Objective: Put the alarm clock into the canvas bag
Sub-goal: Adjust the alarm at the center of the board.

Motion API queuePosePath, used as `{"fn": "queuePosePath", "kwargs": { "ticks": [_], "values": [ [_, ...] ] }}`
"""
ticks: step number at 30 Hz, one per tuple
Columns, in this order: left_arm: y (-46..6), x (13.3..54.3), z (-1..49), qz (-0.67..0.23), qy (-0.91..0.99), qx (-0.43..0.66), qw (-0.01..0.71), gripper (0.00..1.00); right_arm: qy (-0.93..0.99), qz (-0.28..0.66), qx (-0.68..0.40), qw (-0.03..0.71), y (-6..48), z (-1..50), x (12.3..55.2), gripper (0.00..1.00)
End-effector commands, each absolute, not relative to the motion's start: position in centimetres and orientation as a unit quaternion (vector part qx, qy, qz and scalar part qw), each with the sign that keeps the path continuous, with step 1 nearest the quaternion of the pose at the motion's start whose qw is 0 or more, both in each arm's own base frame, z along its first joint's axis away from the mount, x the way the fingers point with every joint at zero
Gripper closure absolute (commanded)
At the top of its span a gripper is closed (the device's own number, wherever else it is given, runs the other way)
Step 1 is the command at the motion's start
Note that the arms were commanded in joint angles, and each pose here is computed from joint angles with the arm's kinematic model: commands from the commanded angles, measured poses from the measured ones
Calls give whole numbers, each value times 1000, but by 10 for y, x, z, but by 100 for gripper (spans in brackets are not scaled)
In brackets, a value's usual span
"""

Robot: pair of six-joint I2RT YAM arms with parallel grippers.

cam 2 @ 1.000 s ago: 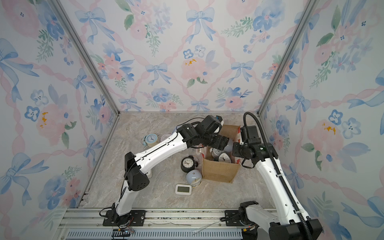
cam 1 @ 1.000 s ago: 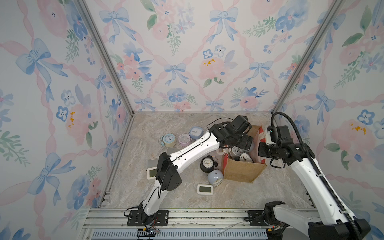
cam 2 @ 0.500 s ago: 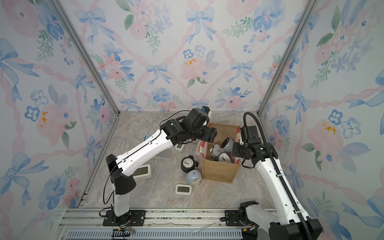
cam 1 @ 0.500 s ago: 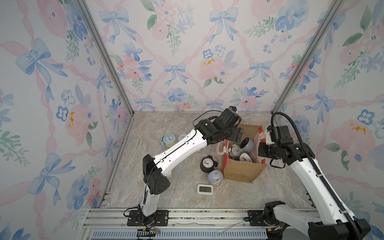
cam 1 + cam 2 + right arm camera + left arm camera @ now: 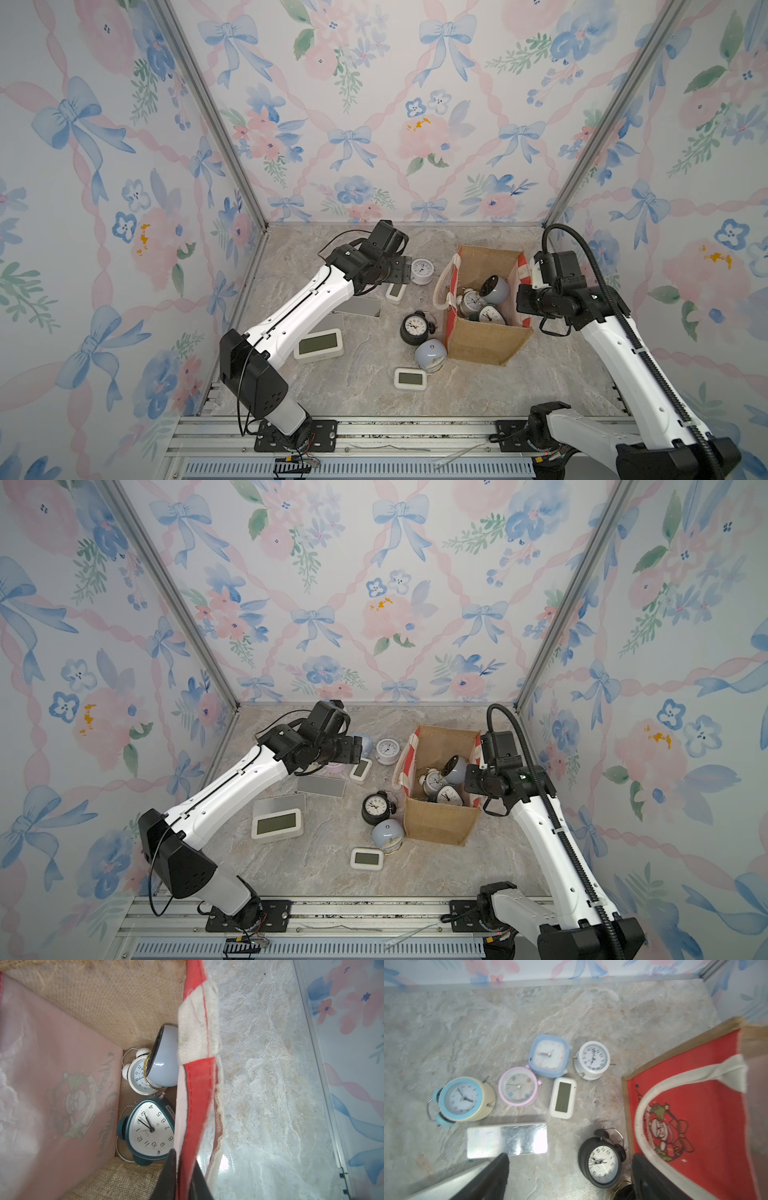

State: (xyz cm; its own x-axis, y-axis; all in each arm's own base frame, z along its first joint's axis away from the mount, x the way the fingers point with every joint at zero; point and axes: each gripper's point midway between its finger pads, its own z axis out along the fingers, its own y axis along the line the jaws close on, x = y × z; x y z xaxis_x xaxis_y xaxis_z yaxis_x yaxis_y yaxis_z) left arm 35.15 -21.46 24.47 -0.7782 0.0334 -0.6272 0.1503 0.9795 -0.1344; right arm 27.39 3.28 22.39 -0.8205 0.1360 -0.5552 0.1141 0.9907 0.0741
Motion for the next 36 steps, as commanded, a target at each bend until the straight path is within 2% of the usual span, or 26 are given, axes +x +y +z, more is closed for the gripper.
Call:
{"fn": "queuePosePath", "kwargs": {
  "ticks": [1, 5, 10, 13, 17, 22, 28, 36],
  "values": [
    [-175, 343, 222, -69, 950, 12, 304, 5, 953, 19, 62, 295, 33, 228, 276, 87],
    [-142, 333, 188, -59, 962, -11, 267, 2, 953, 22, 62, 295, 34, 228, 276, 87],
    [-144, 311, 155, -81, 973, -1, 217, 4, 953, 20, 61, 296, 34, 228, 274, 87],
    [-136, 302, 137, -59, 978, 2, 199, 6, 953, 20, 62, 296, 33, 228, 273, 87],
    [-112, 293, 114, -39, 984, -39, 171, 4, 953, 20, 61, 297, 33, 228, 271, 87],
    [-76, 289, 94, -14, 983, -95, 154, 2, 952, 20, 61, 299, 33, 228, 270, 87],
    [-42, 292, 78, -25, 977, -152, 146, 2, 952, 22, 61, 299, 33, 227, 271, 87],
    [-24, 288, 50, -44, 978, -176, 104, 2, 952, 21, 59, 301, 33, 229, 270, 87]
  ]
}}
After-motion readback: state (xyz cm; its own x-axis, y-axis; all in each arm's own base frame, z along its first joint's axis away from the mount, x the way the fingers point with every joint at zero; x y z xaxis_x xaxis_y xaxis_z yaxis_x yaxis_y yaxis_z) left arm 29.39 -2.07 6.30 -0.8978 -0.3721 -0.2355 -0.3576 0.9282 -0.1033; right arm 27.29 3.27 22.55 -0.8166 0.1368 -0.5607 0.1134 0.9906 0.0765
